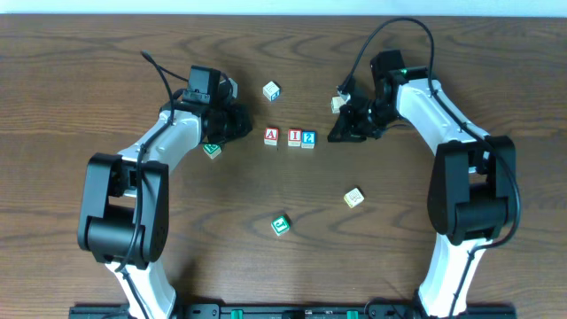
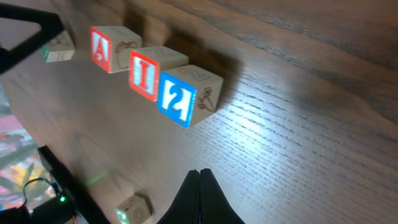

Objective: Spell out Ai2

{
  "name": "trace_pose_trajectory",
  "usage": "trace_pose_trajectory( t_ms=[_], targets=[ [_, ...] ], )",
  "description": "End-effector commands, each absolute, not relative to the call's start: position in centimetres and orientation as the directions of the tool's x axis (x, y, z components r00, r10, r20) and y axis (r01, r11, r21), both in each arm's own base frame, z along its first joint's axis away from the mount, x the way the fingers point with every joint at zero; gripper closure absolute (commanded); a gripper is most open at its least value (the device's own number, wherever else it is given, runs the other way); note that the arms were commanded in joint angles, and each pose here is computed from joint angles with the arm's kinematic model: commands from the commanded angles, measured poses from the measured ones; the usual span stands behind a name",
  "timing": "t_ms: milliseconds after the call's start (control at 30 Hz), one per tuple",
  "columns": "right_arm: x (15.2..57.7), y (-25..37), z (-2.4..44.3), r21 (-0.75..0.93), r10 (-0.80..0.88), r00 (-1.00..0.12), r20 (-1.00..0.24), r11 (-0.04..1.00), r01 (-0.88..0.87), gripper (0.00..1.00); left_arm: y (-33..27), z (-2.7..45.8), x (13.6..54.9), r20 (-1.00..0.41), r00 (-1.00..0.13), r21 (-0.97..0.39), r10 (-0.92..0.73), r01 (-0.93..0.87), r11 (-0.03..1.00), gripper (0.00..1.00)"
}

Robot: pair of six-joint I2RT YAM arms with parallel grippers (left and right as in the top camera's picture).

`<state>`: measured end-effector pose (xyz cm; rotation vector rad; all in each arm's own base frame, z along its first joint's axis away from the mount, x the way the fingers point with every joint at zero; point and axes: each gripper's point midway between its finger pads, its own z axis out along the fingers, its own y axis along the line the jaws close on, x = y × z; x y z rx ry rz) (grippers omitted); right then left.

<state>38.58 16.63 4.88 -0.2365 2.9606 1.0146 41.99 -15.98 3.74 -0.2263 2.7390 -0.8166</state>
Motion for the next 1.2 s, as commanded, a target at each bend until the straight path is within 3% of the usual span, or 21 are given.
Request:
trace_pose_trajectory(
  t_ms=[0, 600, 1167],
  targets=[
    [38.1, 16.6, 4.2, 0.63, -0.125, -0.992, -0.032, 0.767, -0.117, 0.98, -16.2, 3.9, 42.8, -0.211, -0.95, -0.57, -0.233, -0.074, 0.818, 0.94],
    [40.5, 18.1, 2.5, 0.563, -0.043, -0.993, -0.107, 0.821, -0.096, 0.99, -16.9, 2.2, 42.0, -0.111, -0.957, -0.602, -0.267, -0.149, 0.784, 0.94],
    [40.4, 18.6, 1.0, 0.48, -0.006, -0.996, -0.083, 0.876, -0.046, 0.99, -17.6, 2.0, 41.8, -0.11, -0.96, -0.594, -0.259, -0.145, 0.791, 0.94]
  ],
)
